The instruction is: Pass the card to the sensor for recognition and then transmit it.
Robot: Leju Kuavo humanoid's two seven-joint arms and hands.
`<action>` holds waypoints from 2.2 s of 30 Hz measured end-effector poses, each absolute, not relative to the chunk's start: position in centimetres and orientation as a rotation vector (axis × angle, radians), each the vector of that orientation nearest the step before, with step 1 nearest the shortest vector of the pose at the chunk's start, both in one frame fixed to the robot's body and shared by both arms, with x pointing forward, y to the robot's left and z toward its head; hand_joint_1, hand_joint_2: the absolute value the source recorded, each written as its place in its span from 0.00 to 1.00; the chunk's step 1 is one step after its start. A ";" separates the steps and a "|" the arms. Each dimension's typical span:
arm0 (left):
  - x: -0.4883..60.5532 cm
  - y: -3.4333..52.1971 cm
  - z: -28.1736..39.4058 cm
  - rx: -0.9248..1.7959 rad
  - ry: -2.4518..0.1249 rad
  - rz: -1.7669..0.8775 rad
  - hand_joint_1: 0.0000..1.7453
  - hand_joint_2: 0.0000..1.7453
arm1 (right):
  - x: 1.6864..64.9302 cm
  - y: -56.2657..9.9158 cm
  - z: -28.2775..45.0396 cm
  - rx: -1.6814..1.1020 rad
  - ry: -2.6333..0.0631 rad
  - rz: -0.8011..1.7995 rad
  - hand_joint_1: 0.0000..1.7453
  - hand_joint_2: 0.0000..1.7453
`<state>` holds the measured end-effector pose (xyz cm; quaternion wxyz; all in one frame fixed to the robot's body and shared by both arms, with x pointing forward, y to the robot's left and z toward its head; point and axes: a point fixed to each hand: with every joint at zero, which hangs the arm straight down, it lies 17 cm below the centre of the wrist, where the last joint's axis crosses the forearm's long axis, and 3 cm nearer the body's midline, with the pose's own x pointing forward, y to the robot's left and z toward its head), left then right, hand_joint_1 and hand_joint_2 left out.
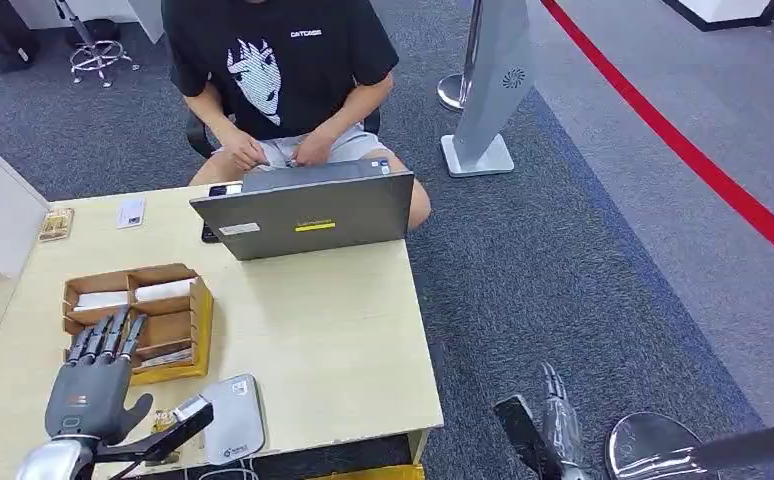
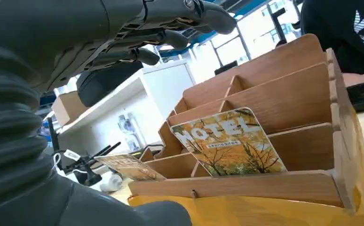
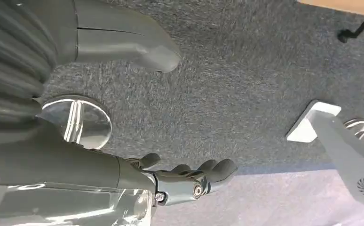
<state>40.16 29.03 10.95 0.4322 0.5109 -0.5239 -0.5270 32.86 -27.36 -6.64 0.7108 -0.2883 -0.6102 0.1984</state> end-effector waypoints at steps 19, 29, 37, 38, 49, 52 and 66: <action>41.6 29.7 9.0 1.231 -1.247 -1.314 0.00 1.00 | 33.2 -26.2 -6.7 -0.613 -1.364 0.458 0.00 1.00; 42.3 29.2 9.1 1.211 -1.257 -1.308 0.00 1.00 | 33.3 -25.8 -6.7 -0.604 -1.368 0.462 0.00 1.00; 42.3 28.9 8.6 1.186 -1.263 -1.303 0.00 1.00 | 33.4 -25.5 -6.8 -0.597 -1.370 0.469 0.00 1.00; 42.3 28.8 8.6 1.179 -1.269 -1.303 0.00 1.00 | 33.4 -25.4 -6.8 -0.595 -1.371 0.470 0.00 1.00; 42.2 27.7 8.1 1.142 -1.287 -1.304 0.00 1.00 | 33.6 -24.8 -6.7 -0.594 -1.379 0.475 0.00 1.00; 42.2 27.7 8.1 1.141 -1.288 -1.304 0.00 1.00 | 33.6 -24.8 -6.8 -0.593 -1.378 0.476 0.00 1.00; 42.2 26.1 8.9 1.137 -1.324 -1.268 1.00 1.00 | 34.0 -24.3 -6.1 -0.658 -1.397 0.550 0.00 1.00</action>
